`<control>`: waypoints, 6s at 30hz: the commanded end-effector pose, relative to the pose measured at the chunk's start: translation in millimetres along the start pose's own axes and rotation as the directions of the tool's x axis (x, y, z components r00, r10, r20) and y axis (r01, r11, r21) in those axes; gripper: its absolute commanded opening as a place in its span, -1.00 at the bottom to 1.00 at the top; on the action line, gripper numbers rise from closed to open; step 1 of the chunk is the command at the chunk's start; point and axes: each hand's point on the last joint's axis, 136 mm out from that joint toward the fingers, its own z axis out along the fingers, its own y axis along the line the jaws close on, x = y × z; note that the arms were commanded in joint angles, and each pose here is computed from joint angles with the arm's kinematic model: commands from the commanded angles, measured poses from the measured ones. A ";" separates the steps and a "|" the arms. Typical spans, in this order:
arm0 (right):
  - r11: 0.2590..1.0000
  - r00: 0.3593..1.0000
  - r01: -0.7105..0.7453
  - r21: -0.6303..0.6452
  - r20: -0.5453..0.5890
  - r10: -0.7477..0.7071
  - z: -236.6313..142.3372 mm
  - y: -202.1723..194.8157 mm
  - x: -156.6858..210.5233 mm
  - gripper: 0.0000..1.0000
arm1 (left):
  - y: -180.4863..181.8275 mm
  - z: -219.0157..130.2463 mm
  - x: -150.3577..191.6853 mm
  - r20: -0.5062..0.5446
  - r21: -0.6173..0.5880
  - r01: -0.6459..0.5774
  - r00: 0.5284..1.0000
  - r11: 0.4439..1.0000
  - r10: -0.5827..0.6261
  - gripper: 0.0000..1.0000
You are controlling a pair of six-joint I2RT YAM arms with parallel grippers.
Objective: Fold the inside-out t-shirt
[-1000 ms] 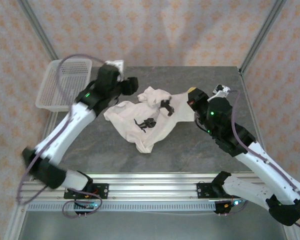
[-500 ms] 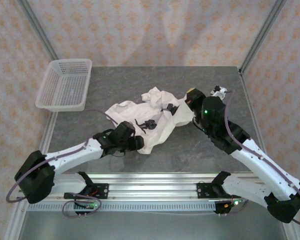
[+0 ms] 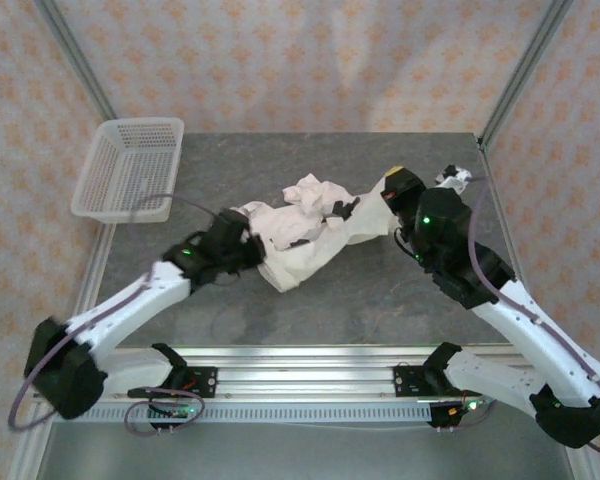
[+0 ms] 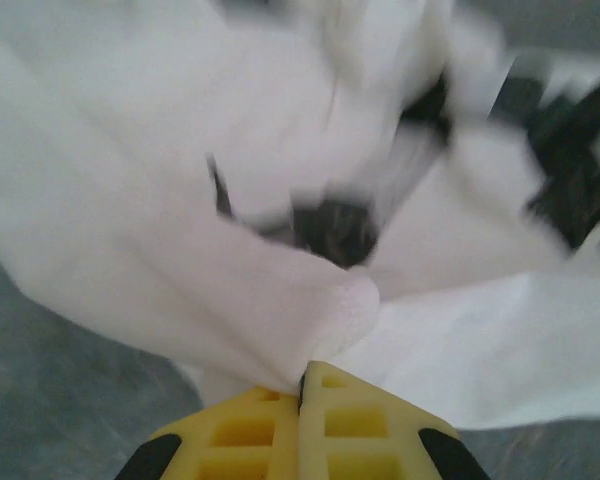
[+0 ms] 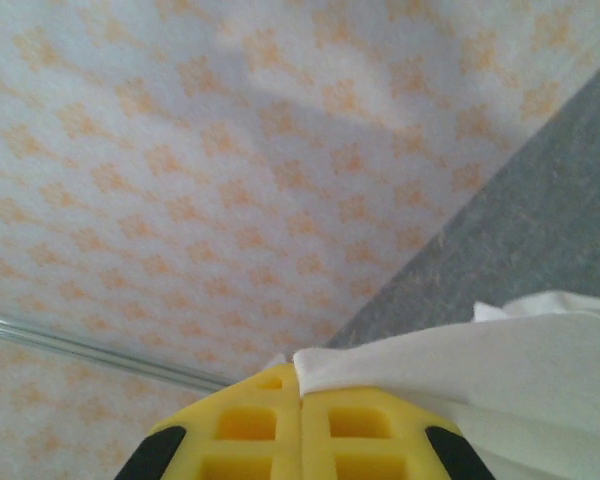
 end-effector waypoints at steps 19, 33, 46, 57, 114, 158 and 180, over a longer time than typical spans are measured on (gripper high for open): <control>0.937 0.933 0.233 0.261 0.212 -0.291 -24.4 53.1 -119.8 -1.00 | 21.5 -21.8 -124.2 0.106 -0.220 -0.086 0.988 0.972 0.112 -1.00; 0.872 0.966 0.258 0.415 -0.090 -0.243 87.4 -50.6 -45.9 -1.00 | 69.6 91.3 -70.0 -0.086 -0.256 -0.044 0.996 0.966 0.022 -0.28; 0.938 0.979 0.183 0.294 -0.142 -0.146 80.4 -34.5 -28.5 -1.00 | -22.1 149.4 6.8 -0.244 -0.332 -0.449 0.890 0.829 0.385 -0.25; 0.928 0.978 0.199 0.315 -0.119 -0.170 70.6 -37.7 -36.7 -1.00 | -10.0 194.7 24.6 -0.411 -0.326 -0.608 0.781 0.724 0.471 -0.20; 0.990 0.889 0.011 -0.139 0.455 0.054 -99.5 164.6 -234.1 -1.00 | -106.8 -304.0 -222.8 0.663 0.408 -0.324 0.748 0.854 -0.034 -1.00; 0.943 0.990 0.098 0.318 -0.130 -0.059 46.9 -69.4 -21.0 -1.00 | 134.8 59.5 -30.3 -0.062 -0.301 0.109 0.989 0.947 -0.134 -0.43; 0.942 0.990 0.108 0.318 -0.124 -0.072 34.9 -68.1 -25.9 -1.00 | 155.1 127.5 -12.3 -0.272 -0.430 0.122 0.927 0.894 -0.258 -0.40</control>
